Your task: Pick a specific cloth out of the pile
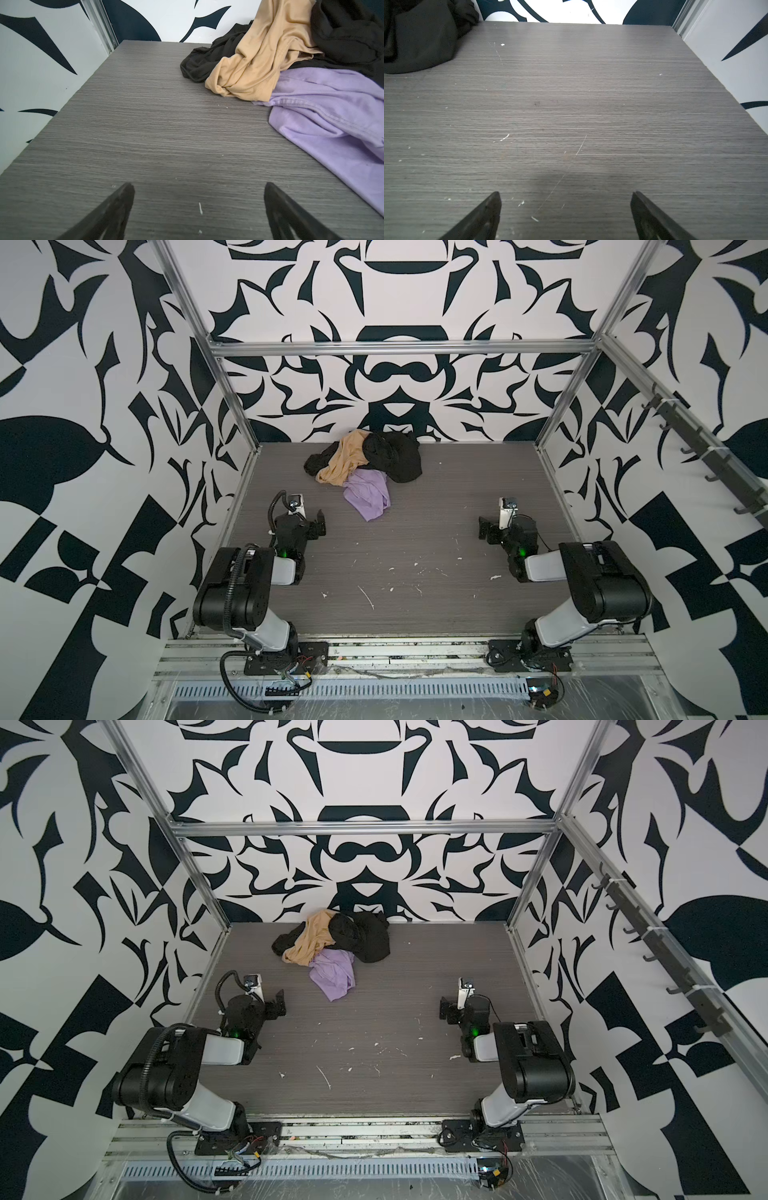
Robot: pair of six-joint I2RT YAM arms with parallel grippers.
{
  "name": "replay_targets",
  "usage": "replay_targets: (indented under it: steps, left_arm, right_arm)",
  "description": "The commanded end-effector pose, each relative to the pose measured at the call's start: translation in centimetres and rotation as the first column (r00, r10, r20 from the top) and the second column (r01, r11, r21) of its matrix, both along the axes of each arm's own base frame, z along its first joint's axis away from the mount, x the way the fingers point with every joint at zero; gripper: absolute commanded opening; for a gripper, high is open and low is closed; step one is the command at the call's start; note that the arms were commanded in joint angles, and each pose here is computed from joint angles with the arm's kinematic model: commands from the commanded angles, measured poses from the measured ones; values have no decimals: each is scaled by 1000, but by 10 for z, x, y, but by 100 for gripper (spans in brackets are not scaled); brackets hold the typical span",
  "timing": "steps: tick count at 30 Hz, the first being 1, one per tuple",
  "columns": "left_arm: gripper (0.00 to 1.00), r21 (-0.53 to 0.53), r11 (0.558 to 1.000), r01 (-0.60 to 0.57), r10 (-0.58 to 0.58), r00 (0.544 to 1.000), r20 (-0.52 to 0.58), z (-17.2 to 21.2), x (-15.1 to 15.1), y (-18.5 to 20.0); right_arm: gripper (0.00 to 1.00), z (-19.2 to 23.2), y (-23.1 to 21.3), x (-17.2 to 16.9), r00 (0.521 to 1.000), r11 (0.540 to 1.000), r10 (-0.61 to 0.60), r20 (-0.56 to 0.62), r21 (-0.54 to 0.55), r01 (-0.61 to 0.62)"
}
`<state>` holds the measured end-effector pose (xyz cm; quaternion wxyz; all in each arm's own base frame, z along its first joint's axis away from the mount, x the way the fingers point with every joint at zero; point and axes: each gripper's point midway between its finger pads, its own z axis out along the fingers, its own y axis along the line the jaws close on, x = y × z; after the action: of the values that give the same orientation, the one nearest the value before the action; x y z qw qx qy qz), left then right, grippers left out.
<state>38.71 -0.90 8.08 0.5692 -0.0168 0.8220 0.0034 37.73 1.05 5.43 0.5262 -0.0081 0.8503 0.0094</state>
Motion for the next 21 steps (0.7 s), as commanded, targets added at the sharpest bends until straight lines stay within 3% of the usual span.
replay_targets:
  steps: [1, 21]
  left_arm:
    - [100, 4, 1000, -4, 4, 1000, 25, 8, 6, 1]
    - [100, 5, 1000, -4, 4, 1000, 22, 8, 6, 1]
  right_arm:
    - [99, 23, -1, 12, 998, 1000, -12, 69, 5, 12]
    - [99, 23, -1, 11, 997, 1000, -13, 70, 6, 12]
